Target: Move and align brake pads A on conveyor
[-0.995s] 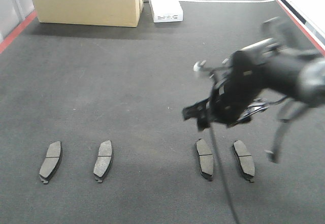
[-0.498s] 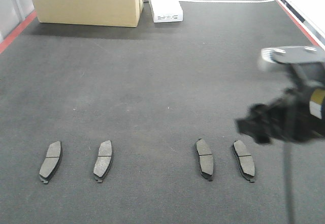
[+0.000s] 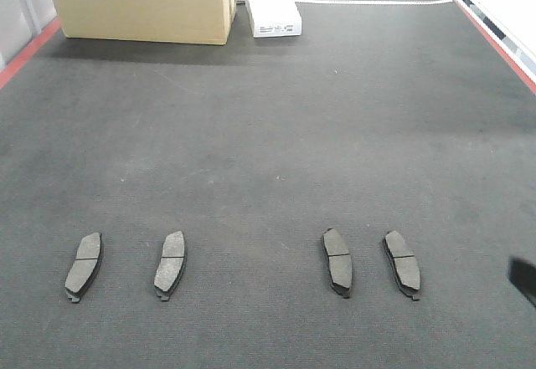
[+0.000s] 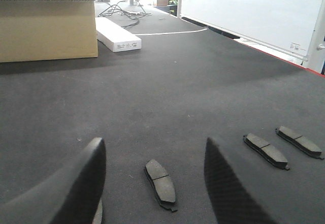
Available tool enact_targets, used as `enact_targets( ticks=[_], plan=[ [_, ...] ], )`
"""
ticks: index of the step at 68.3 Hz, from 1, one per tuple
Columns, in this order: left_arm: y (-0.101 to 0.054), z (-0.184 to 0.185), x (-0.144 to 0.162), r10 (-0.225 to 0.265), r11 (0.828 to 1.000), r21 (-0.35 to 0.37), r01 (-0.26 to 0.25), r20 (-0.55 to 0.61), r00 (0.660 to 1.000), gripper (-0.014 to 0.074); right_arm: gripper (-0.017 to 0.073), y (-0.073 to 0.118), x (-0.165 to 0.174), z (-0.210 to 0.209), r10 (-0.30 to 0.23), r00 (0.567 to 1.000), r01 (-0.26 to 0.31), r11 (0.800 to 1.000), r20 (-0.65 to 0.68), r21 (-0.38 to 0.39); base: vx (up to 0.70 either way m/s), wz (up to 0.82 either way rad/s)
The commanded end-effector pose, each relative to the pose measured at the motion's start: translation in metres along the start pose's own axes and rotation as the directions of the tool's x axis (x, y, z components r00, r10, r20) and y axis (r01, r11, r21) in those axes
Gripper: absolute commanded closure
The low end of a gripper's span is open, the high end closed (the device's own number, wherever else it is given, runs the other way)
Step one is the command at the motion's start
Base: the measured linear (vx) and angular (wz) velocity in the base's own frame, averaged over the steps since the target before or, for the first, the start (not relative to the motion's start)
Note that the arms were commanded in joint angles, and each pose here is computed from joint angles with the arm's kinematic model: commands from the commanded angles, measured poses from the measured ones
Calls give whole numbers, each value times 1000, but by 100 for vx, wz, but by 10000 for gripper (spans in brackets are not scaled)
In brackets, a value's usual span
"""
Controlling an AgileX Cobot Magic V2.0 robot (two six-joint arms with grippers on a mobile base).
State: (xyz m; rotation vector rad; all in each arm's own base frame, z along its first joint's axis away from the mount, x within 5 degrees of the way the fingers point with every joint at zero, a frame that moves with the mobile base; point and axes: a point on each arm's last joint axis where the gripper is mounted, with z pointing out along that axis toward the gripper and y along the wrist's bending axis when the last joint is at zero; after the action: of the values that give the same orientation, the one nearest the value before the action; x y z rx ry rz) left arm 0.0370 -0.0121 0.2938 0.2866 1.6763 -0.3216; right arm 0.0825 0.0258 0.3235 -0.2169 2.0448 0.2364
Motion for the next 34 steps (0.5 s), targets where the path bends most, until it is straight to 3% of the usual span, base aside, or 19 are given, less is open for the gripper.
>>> enact_targets(
  ticks=[1,14,34],
  plan=[
    [-2,-1,-13,-5,1000,17,3,84,996,168,75,-1,4,-10,-44,988,48,999,150,-19,0,0],
    [-2,-1,-13,-5,1000,16,3,84,996,168,75,-4,31,-12,-62,967,73,997,246,-38,0,0],
    [-2,-1,-13,-5,1000,16,3,84,996,170,76,-4,32,-15,-61,955,77,996,291,-42,0,0]
  ],
)
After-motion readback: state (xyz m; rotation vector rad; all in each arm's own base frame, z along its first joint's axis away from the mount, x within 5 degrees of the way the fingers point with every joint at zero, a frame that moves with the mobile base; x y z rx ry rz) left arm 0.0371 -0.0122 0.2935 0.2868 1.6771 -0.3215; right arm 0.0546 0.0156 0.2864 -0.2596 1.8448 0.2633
